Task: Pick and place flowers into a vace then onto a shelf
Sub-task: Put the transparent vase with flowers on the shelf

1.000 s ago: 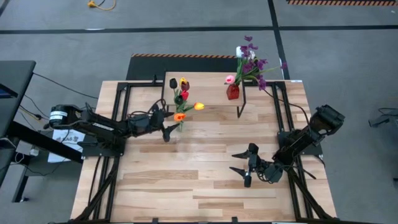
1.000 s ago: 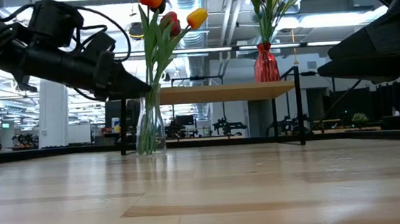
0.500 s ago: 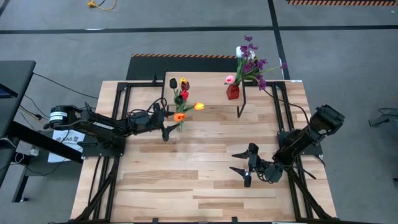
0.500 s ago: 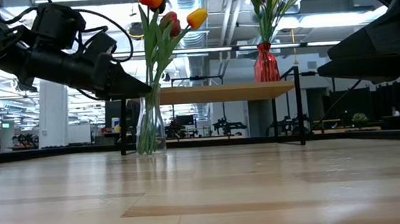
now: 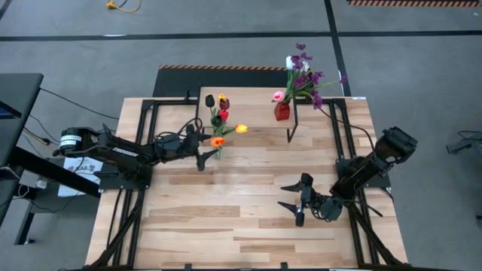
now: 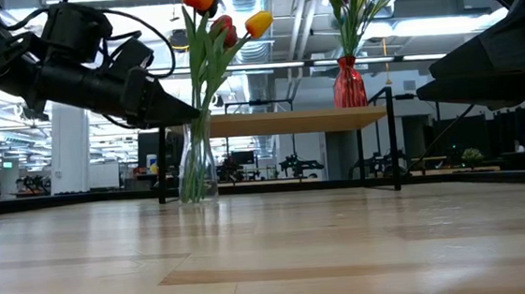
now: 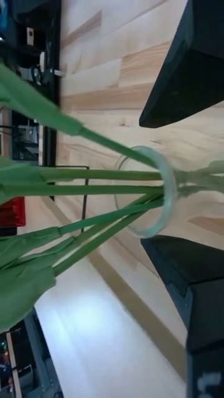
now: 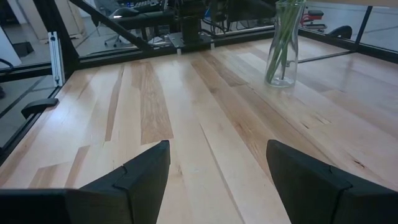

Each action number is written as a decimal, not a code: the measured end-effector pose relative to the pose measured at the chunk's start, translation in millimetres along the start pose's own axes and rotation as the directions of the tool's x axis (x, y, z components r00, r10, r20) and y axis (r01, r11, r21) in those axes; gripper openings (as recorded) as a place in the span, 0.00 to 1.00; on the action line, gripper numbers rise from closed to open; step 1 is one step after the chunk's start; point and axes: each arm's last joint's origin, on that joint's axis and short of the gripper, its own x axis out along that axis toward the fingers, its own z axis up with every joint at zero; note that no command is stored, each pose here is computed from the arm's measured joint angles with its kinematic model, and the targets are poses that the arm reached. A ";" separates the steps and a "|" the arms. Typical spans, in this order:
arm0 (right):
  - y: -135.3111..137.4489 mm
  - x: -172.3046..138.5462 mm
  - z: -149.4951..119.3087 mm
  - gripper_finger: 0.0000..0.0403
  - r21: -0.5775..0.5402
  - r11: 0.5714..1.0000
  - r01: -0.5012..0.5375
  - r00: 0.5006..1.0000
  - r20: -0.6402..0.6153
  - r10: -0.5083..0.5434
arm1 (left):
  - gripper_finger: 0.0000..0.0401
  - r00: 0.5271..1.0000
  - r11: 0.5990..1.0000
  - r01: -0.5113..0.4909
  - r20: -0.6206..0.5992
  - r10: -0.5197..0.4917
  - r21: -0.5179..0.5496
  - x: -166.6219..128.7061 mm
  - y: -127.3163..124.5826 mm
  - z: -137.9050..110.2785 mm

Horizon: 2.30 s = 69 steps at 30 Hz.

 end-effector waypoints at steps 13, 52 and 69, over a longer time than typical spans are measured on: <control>-0.1 0.0 0.0 0.65 0.000 1.000 0.000 1.000 0.000 0.000 | 0.71 0.994 0.998 -0.053 -0.093 0.055 0.026 27.2 -1.0 -10.2; -0.1 0.0 -0.1 0.65 0.000 1.000 0.000 1.000 0.000 0.000 | 0.71 0.995 1.000 -0.022 -0.099 0.021 -0.012 31.8 -9.4 -11.0; 0.0 0.0 0.0 0.65 0.001 1.000 0.000 1.000 0.000 0.000 | 0.43 0.995 1.000 -0.018 -0.099 0.017 -0.018 31.7 -9.8 -11.1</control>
